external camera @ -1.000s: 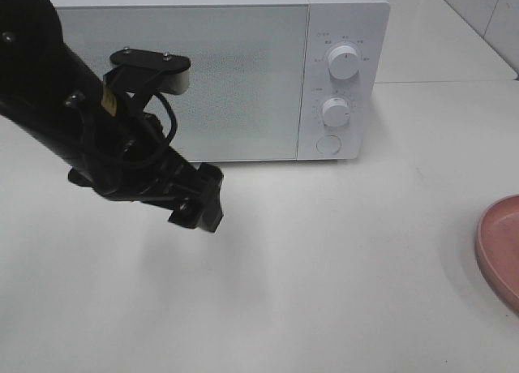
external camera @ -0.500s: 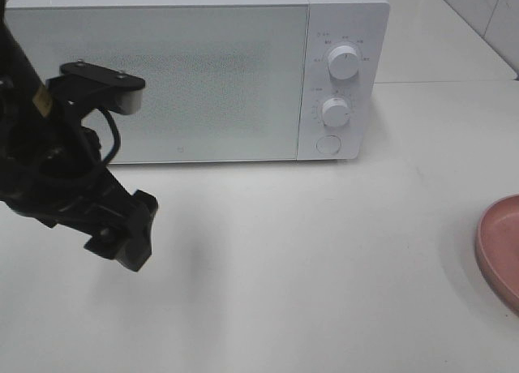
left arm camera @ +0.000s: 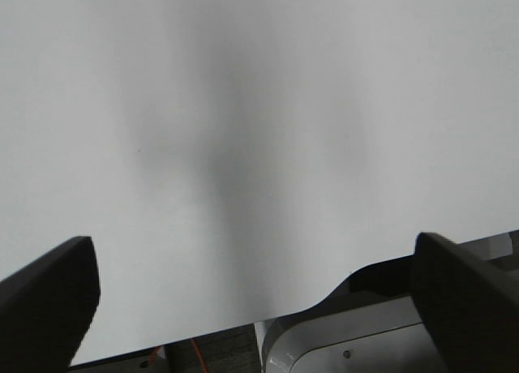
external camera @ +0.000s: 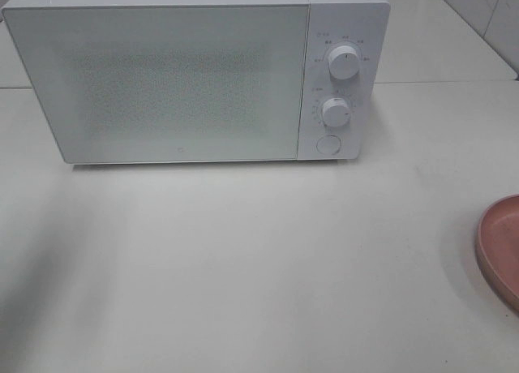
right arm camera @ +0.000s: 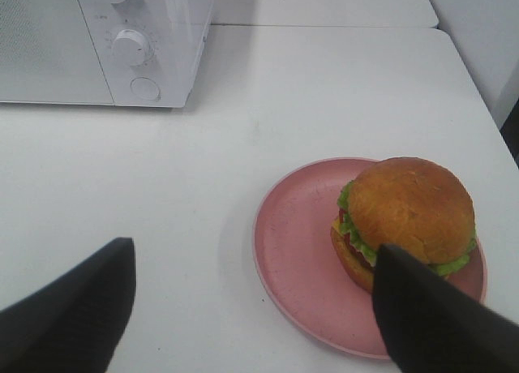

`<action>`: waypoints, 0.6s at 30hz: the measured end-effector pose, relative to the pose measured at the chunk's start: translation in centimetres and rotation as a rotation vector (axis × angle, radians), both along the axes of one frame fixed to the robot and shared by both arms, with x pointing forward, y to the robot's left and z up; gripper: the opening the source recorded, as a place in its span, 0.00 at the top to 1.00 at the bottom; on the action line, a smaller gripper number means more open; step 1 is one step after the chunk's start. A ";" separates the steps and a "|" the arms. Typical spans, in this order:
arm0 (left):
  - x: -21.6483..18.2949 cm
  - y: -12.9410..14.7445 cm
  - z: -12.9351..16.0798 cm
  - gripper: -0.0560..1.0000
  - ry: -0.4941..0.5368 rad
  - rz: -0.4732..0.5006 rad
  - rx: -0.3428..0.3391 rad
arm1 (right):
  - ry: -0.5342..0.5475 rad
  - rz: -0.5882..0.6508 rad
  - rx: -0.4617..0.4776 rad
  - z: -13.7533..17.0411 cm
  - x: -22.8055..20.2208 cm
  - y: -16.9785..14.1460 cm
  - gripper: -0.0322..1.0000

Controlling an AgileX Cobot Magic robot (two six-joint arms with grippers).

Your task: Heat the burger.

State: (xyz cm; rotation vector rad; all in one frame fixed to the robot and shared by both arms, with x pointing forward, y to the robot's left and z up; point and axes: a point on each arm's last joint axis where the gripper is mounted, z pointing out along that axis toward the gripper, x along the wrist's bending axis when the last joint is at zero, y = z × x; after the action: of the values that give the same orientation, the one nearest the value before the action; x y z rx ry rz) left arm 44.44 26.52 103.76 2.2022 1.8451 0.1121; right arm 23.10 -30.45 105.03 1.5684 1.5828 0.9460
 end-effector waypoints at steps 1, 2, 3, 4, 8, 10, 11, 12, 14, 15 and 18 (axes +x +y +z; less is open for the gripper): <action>-0.5 0.6 0.1 0.02 -0.010 0.032 -0.009 | 0.000 0.000 0.000 0.0 0.0 0.0 0.24; -0.5 0.6 0.1 0.02 -0.010 0.032 -0.009 | 0.000 0.000 0.000 0.0 0.0 0.0 0.24; -1.5 1.5 0.4 0.02 -0.030 0.082 -0.029 | 0.000 0.000 0.000 0.0 0.0 0.0 0.24; -2.1 1.9 0.6 0.02 -0.043 0.105 -0.035 | 0.000 0.000 0.000 0.0 0.0 0.0 0.24; -4.5 2.7 1.0 0.01 -0.081 0.150 -0.041 | 0.000 0.000 0.000 0.0 0.0 0.0 0.24; -5.2 2.7 1.1 0.01 -0.094 0.151 -0.041 | 0.000 0.000 0.000 0.0 0.0 0.0 0.24; -6.4 2.7 1.0 0.01 -0.117 0.152 -0.041 | 0.000 0.000 0.000 0.0 0.0 0.0 0.24; -7.1 2.7 1.0 0.01 -0.132 0.152 -0.042 | 0.000 0.000 0.000 0.0 0.0 0.0 0.24; -8.5 2.7 0.6 0.01 -0.152 0.150 -0.035 | 0.000 0.000 0.000 0.0 0.0 0.0 0.24; -9.9 2.7 0.3 0.01 -0.188 0.147 -0.024 | 0.000 0.000 0.000 0.0 0.0 0.0 0.24; -11.7 2.7 -0.3 0.01 -0.245 0.146 -0.019 | 0.000 0.000 0.000 0.0 0.0 0.0 0.24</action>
State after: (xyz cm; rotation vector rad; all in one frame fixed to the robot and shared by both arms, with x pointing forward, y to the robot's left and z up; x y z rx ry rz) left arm 32.76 29.25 103.50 1.9399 1.8567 0.3739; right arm 23.10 -30.45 105.03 1.5684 1.5828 0.9460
